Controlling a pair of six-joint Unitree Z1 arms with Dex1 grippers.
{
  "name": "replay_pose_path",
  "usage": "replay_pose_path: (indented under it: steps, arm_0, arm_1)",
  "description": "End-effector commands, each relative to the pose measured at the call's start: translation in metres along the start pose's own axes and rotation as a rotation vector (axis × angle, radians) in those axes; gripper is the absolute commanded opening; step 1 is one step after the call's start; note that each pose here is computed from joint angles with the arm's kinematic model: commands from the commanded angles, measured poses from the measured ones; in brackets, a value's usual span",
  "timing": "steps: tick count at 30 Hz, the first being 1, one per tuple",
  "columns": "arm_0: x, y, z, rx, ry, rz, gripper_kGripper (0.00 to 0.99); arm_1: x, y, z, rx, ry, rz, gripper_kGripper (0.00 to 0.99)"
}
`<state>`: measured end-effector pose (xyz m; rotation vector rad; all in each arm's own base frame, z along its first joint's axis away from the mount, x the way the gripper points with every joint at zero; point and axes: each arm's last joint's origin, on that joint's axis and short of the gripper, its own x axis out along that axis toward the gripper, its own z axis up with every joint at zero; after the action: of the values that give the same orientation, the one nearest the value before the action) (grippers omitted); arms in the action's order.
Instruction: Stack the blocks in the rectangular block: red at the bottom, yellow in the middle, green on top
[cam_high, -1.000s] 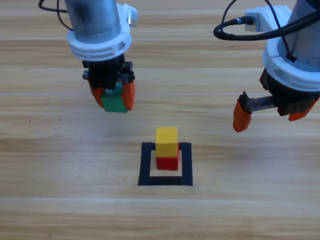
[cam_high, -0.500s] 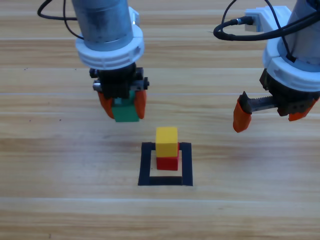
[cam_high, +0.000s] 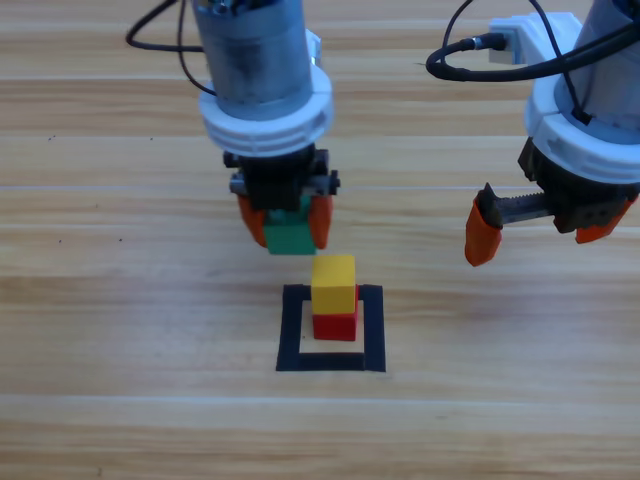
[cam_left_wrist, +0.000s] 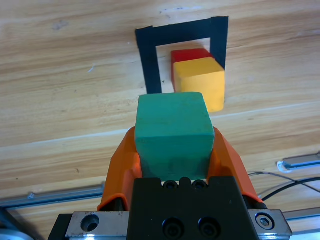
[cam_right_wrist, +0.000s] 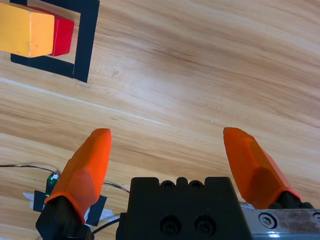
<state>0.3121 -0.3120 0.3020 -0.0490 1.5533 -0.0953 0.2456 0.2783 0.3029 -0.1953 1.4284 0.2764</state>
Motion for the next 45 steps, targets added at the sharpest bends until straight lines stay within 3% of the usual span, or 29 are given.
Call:
replay_pose_path:
  steps: [1, 24, 45]
  arm_0:
    - [0.032, -0.02, 0.0, 0.038, 0.043, 0.044, 0.054]
    - [0.053, -0.029, 0.008, 0.051, 0.058, 0.06, 0.054]
    - [0.055, -0.034, 0.008, 0.071, 0.055, 0.058, 0.054]
  arm_1:
    - [0.031, -0.002, 0.008, 0.018, 0.07, -0.02, 0.99]
    - [0.037, 0.004, 0.008, -0.004, 0.129, 0.057, 0.989]
    - [0.04, 0.005, 0.008, -0.019, 0.144, 0.066, 0.989]
